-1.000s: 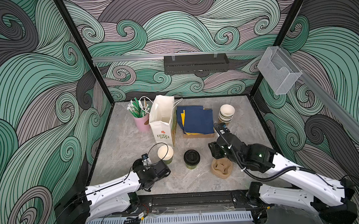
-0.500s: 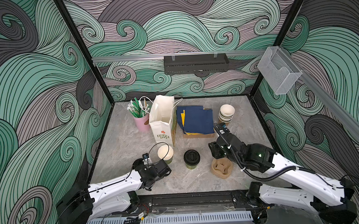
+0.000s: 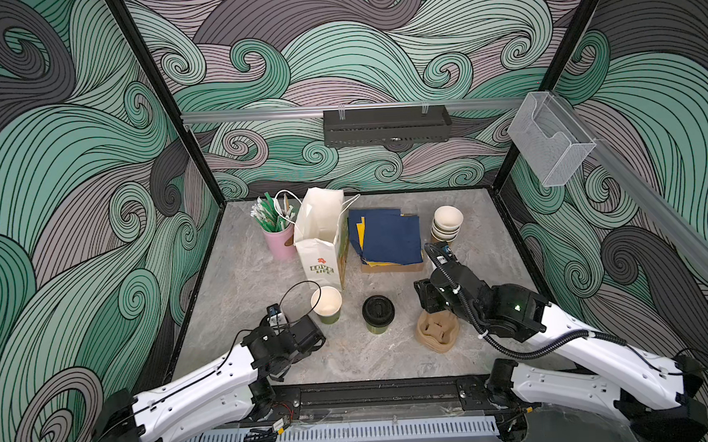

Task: Pack the takeout coffee
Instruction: 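Lift the black lid and carry it above the new green cup with the left gripper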

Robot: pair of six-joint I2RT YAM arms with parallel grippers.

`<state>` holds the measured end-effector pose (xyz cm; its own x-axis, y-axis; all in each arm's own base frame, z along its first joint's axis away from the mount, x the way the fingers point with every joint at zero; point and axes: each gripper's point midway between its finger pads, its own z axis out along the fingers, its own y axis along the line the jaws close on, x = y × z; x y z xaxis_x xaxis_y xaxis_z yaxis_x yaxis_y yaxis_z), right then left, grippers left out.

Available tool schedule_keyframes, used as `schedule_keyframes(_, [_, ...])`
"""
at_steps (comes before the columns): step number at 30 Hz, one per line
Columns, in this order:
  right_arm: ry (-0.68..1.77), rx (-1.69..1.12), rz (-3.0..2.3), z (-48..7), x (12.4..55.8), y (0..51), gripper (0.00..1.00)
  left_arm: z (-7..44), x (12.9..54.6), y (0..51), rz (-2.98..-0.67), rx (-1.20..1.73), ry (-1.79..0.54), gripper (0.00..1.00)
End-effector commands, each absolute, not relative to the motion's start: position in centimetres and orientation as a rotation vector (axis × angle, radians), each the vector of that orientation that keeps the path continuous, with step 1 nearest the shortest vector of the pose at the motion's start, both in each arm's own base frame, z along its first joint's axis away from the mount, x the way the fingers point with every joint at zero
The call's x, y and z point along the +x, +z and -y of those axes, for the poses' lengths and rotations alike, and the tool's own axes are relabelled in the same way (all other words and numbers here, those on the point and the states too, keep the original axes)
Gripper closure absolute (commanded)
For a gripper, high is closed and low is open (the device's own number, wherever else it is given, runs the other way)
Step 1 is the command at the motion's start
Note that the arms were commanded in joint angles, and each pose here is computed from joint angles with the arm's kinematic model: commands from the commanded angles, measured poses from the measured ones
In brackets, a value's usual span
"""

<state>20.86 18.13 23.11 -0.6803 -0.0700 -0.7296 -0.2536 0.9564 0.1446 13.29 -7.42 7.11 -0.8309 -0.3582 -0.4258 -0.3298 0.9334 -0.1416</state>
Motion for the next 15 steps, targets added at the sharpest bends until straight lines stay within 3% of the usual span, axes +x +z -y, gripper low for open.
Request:
schedule_keyframes(1, [0.262, -0.209, -2.316, -17.4, 20.9, 22.5, 0.45, 6.4, 12.7, 9.6, -2.607, -0.504, -0.132, 0.37])
schedule_keyframes(7, [0.266, -0.204, -2.319, -17.3, 20.8, 22.2, 0.45, 6.6, 14.6, 16.6, -2.456, -0.345, -0.21, 0.38])
schedule_keyframes(11, [0.284, -0.202, -2.313, -17.5, 21.0, 22.2, 0.45, 10.5, 17.6, 21.1, -2.344, -0.103, -0.287, 0.36])
schedule_keyframes(15, [0.288, -0.203, -2.306, -17.6, 21.1, 22.5, 0.45, 14.1, 19.5, 21.7, -2.354, 0.057, -0.269, 0.36])
